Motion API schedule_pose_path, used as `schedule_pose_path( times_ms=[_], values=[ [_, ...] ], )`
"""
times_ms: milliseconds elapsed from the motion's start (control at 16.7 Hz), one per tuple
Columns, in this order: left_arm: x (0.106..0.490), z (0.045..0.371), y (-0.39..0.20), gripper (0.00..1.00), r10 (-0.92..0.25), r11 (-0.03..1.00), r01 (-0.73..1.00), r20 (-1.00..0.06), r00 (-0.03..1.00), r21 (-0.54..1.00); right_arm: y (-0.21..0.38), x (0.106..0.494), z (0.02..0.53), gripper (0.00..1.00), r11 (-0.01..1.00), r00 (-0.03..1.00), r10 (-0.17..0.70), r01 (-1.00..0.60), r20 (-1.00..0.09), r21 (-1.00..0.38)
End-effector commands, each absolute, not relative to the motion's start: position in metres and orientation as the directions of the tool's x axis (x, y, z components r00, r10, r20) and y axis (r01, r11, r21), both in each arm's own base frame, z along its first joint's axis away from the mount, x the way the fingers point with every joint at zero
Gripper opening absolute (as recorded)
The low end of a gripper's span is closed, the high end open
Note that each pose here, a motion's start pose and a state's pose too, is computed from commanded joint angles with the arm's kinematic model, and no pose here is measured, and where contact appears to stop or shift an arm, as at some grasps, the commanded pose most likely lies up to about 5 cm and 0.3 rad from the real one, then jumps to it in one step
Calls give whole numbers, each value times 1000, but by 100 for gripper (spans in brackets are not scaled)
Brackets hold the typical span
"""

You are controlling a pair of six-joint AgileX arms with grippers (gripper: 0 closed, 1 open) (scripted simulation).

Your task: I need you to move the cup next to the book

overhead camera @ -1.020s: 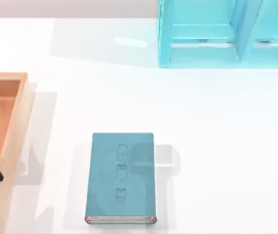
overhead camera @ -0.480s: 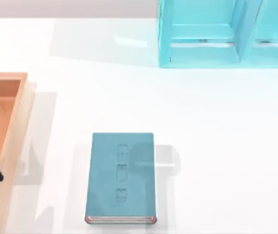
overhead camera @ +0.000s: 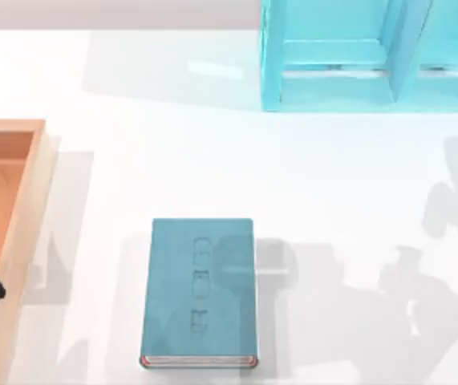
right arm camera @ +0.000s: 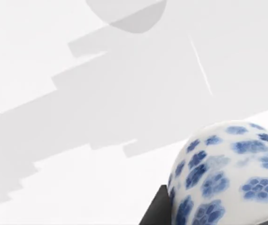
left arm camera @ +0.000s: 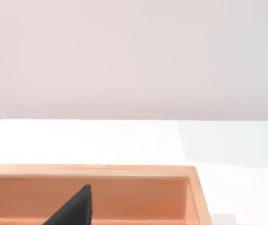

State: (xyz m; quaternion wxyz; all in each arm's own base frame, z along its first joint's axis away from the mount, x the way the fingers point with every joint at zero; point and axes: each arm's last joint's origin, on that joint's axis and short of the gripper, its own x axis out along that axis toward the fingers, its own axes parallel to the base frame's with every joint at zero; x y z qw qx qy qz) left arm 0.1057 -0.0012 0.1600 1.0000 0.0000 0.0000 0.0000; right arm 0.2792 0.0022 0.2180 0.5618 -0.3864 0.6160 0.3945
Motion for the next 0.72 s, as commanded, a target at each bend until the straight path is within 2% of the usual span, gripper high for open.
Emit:
schedule_pose_path(
  times_ms=[180, 420, 720],
  values=[
    [106, 160, -1, 100, 0, 1000, 0, 0, 1000, 0, 69, 283, 222, 0, 561, -79, -38, -827, -996, 45],
    [106, 160, -1, 100, 0, 1000, 0, 0, 1000, 0, 146, 270, 230, 0, 763, -74, -38, -647, -997, 19],
    [106, 160, -1, 100, 0, 1000, 0, 0, 1000, 0, 214, 237, 243, 0, 938, -27, -17, -346, -999, -7]
  ],
)
